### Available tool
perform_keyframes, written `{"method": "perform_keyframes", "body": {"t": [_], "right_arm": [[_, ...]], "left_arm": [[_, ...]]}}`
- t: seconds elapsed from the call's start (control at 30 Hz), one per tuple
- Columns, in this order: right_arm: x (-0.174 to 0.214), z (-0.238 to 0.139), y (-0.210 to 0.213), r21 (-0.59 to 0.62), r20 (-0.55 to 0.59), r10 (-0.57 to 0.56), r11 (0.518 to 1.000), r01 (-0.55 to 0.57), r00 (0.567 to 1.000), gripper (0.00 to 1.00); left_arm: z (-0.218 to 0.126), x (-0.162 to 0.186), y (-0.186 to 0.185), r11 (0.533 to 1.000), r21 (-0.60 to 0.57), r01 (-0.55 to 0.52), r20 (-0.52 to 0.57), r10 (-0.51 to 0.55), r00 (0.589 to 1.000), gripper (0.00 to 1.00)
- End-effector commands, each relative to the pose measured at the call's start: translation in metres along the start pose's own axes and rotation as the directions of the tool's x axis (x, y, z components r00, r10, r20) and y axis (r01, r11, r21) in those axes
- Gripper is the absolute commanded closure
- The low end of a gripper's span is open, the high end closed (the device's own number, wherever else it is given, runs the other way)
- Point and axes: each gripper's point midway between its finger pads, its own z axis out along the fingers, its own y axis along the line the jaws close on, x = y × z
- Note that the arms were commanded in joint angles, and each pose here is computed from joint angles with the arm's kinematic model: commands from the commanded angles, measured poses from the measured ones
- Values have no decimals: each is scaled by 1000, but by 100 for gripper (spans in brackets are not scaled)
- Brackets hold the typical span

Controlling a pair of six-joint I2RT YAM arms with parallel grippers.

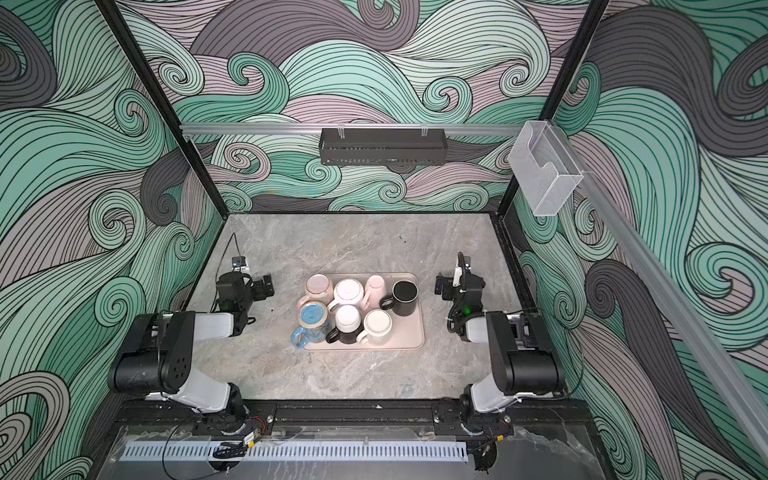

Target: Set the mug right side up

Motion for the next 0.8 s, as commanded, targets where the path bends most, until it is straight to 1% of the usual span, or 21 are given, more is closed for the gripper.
{"method": "perform_keyframes", "body": {"t": [0.0,0.77], "right_arm": [[-11,-2,0,-7,38,-12,1000,12,999,0],[-9,0,0,-8,26,-9,1000,9,1000,0]], "left_arm": [[0,-14,-5,1000,19,-5,29,5,1000,1],[0,-15,-4,1000,19,-3,30,3,1000,1]]}}
